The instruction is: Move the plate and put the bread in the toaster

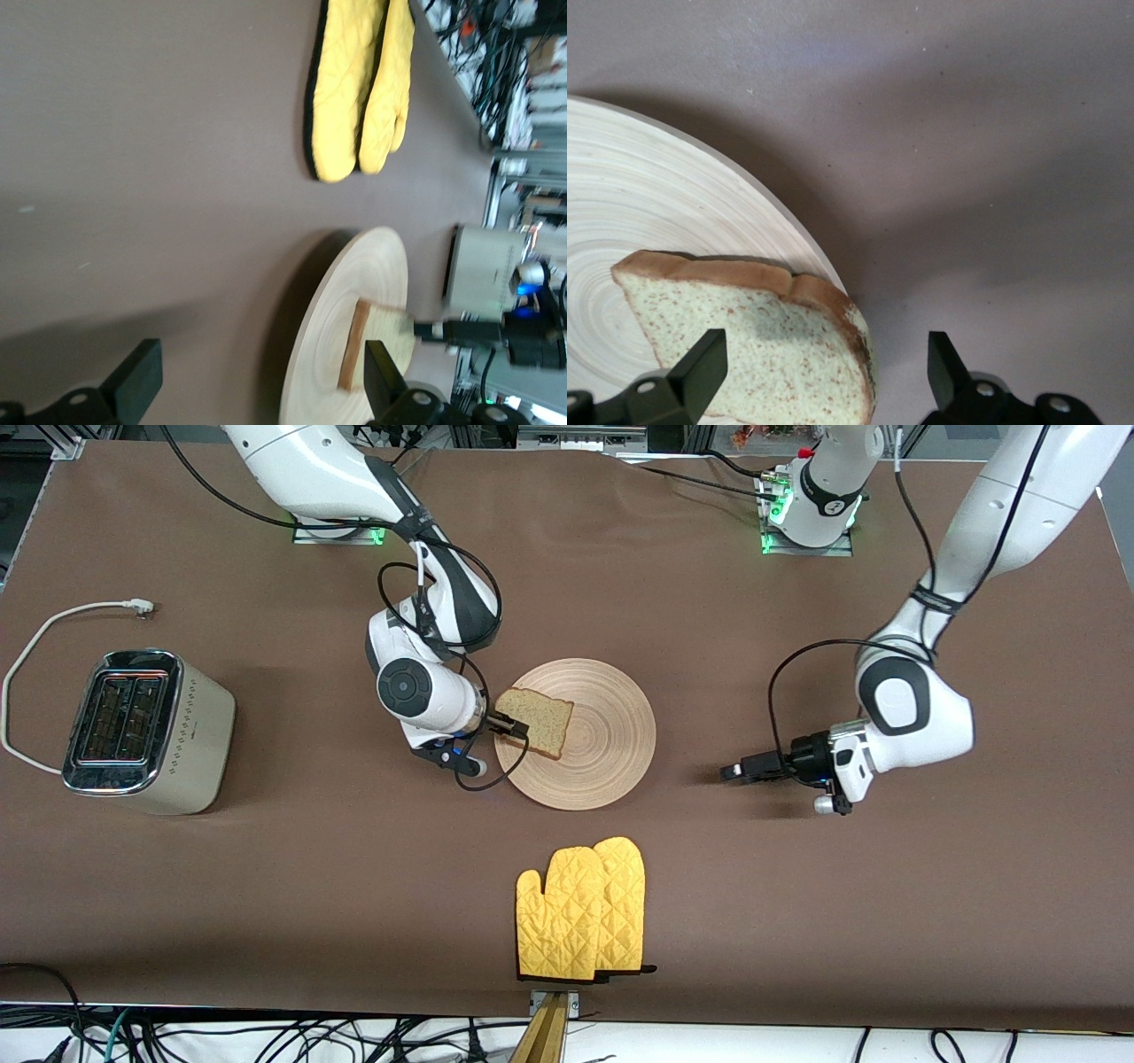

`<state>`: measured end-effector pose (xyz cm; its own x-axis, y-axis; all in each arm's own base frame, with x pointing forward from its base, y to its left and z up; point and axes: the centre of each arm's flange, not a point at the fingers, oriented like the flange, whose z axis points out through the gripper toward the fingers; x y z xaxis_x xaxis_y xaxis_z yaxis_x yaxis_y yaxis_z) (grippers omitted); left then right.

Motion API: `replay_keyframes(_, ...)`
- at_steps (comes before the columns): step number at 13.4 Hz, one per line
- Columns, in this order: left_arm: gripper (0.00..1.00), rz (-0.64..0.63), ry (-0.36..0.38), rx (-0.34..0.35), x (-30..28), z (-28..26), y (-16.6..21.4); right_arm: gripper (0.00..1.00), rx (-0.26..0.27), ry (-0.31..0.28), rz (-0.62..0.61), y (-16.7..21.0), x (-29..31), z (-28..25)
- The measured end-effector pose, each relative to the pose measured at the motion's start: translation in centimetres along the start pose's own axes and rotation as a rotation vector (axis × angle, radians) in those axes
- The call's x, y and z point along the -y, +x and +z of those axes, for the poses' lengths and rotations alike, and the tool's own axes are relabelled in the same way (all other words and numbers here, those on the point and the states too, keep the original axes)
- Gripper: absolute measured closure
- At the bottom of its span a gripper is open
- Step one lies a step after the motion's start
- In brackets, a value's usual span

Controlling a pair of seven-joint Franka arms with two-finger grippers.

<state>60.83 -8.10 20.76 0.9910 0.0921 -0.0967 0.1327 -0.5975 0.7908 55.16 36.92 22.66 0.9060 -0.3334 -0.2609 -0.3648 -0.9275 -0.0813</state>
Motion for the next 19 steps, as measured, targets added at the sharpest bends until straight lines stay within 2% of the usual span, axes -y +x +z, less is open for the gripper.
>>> replay_keyframes(3, 0.0, -0.006, 0.126, 0.088, -1.6, -5.0, 1.1, 0.0, 0.008, -0.012, -0.004, -0.3, 0.0, 0.9)
replay_keyframes(6, 0.0, -0.017, 0.322, 0.105, -5.7, -6.5, 1.3, 0.0, 0.014, -0.022, -0.012, -1.0, 0.2, 1.4)
replay_keyframes(10, 0.0, 0.036, 0.481, 0.064, -9.3, -9.3, 1.6, 0.02, 0.016, -0.026, -0.015, -1.4, 0.4, 1.6)
replay_keyframes(12, 0.0, 0.082, 0.56, 0.08, -11.2, -10.6, 1.1, 0.07, 0.017, -0.029, -0.006, -1.9, 0.7, 1.8)
replay_keyframes(13, 0.0, 0.09, 0.589, 0.084, -12.4, -10.9, 0.7, 0.16, 0.017, -0.031, -0.004, -2.2, 0.9, 1.9)
replay_keyframes(16, 0.0, 0.107, 0.721, 0.071, -16.2, -13.6, -0.1, 0.2, 0.017, -0.033, -0.003, -2.5, 1.1, 2.1)
replay_keyframes(17, 0.0, 0.108, 0.773, 0.072, -17.5, -15.0, -0.4, 0.29, 0.017, -0.033, -0.002, -2.5, 1.1, 2.1)
replay_keyframes(18, 0.0, 0.109, 0.81, 0.072, -18.8, -16.5, -0.5, 0.29, 0.017, -0.033, -0.002, -2.5, 1.1, 2.0)
replay_keyframes(19, 0.0, 0.109, 0.835, 0.066, -20.0, -18.0, -0.5, 0.34, 0.017, -0.033, -0.002, -2.5, 1.1, 2.1)
